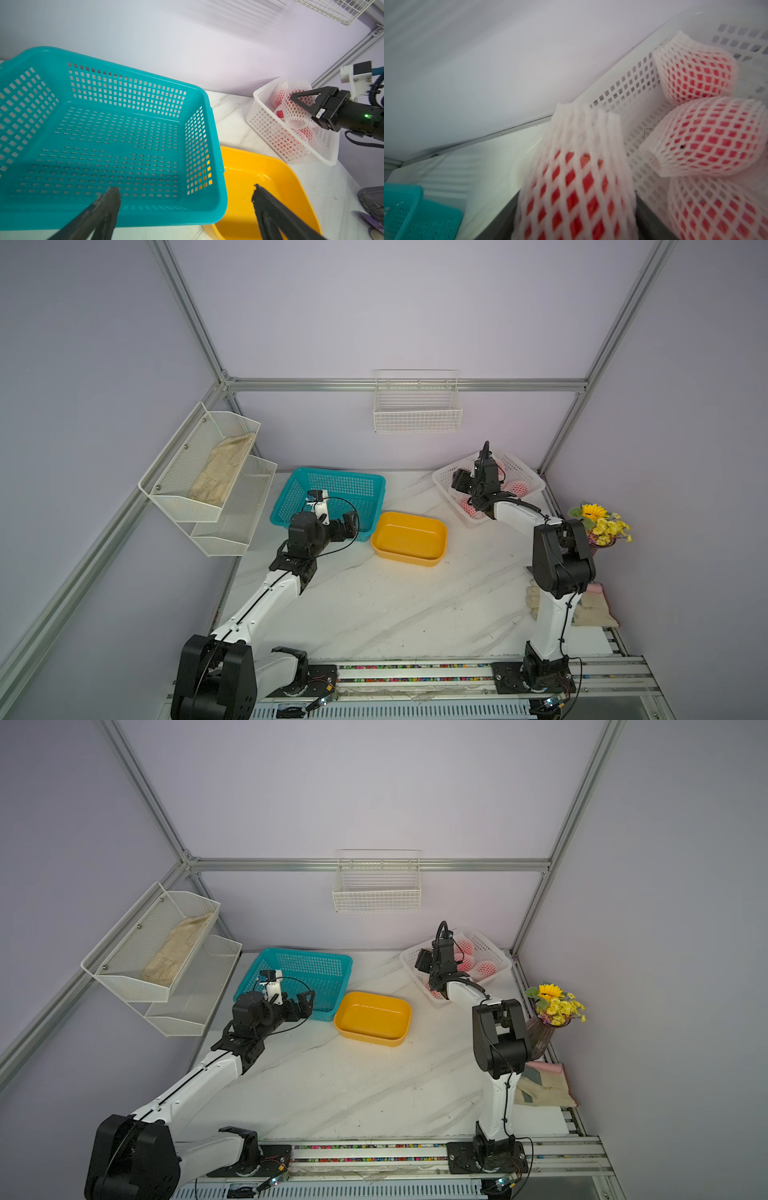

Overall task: Remove foam nets from apples
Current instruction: Pick up the apple from the basket, then place the apple at the center of the board.

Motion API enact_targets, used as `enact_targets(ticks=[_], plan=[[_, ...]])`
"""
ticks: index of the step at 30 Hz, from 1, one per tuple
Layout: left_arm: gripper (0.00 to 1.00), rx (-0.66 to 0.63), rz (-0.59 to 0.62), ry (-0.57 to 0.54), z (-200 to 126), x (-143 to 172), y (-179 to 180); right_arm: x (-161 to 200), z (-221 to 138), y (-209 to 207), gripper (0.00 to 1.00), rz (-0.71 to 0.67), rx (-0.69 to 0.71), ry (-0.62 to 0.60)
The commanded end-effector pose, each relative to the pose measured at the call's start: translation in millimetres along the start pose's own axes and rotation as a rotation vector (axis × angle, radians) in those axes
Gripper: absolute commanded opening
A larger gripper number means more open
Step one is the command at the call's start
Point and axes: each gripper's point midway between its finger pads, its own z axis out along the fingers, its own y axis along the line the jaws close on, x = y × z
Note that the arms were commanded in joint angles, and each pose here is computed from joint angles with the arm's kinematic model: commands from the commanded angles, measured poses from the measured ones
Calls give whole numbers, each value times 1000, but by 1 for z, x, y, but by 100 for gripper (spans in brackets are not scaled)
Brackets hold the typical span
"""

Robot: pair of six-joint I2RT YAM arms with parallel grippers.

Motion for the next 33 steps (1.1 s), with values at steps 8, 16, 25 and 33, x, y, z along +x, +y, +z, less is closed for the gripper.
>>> enact_targets(ticks=[8, 16, 25, 33], plan=[[100, 48, 3, -38, -15, -9, -20, -12, -98, 90, 69, -141, -364, -166], [100, 63, 33, -39, -33, -5, -31, 31, -163, 124, 70, -223, -563, -159], [100, 82, 73, -38, -57, 10, -38, 78, -214, 140, 70, -262, -664, -55], [100, 137, 84, -32, -62, 9, -54, 115, -235, 155, 69, -429, -772, -97]])
